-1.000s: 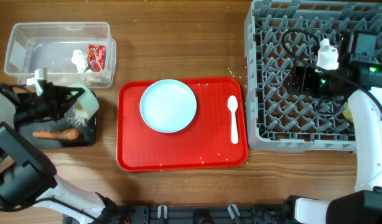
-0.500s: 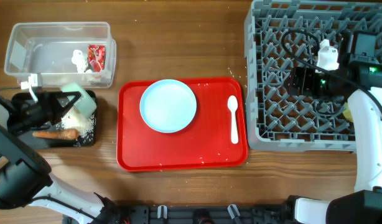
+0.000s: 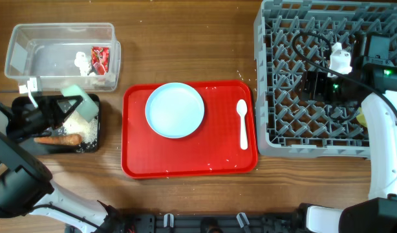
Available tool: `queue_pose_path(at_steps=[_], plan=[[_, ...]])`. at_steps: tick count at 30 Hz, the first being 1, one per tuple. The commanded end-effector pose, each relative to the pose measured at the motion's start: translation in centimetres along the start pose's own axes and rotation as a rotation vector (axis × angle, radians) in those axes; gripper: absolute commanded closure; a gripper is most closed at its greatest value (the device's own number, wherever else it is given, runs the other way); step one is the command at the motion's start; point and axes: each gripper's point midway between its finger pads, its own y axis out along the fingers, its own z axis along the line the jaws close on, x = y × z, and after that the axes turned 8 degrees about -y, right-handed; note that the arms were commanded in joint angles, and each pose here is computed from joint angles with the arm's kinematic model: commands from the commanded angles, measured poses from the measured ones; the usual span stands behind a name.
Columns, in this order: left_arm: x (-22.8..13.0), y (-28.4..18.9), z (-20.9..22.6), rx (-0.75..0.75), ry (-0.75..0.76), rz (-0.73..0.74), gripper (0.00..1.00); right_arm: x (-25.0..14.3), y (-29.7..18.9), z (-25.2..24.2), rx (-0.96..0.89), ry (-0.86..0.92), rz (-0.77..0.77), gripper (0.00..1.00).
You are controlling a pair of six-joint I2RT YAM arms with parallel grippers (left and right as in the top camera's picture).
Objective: Sort waste into correct bins and load items into the dishwasher rack
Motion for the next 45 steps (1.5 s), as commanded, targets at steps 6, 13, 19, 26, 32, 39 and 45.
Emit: queue_pose_path(at_steps=[6, 13, 19, 26, 32, 39, 45], plan=[[0.4, -0.4, -0.3, -0.03, 0.019, -0.03, 0.96, -0.1, -0.4, 0.1, -0.007, -0.006, -0.009, 0.11], [-0.1, 0.0, -0.8, -0.045, -0.067, -0.01, 0.96, -0.2, -0.4, 0.2, -0.006, -0.004, -0.001, 0.11], [-2.8, 2.5, -4.1, -0.098, 0.017, 0.105, 0.96, -0.4, -0.4, 0.2, -0.005, -0.001, 0.004, 0.11], [-7.8, 9.2, -7.8, -0.15, 0.145, 0.373, 0.96, -0.4, -0.4, 0.2, -0.004, 0.001, 0.007, 0.11], [-10.2, 14.0, -9.1, -0.14, 0.207, 0.53, 0.96, -0.4, -0.4, 0.2, -0.004, 0.001, 0.007, 0.11], [-9.5, 19.7, -2.8, 0.356, 0.159, 0.557, 0.96, -0.4, -0.4, 0.2, -0.004, 0.0, 0.006, 0.11], [-12.4, 22.6, 0.2, 0.715, 0.296, 0.57, 0.96, -0.4, -0.4, 0.2, -0.004, 0.0, 0.006, 0.11]])
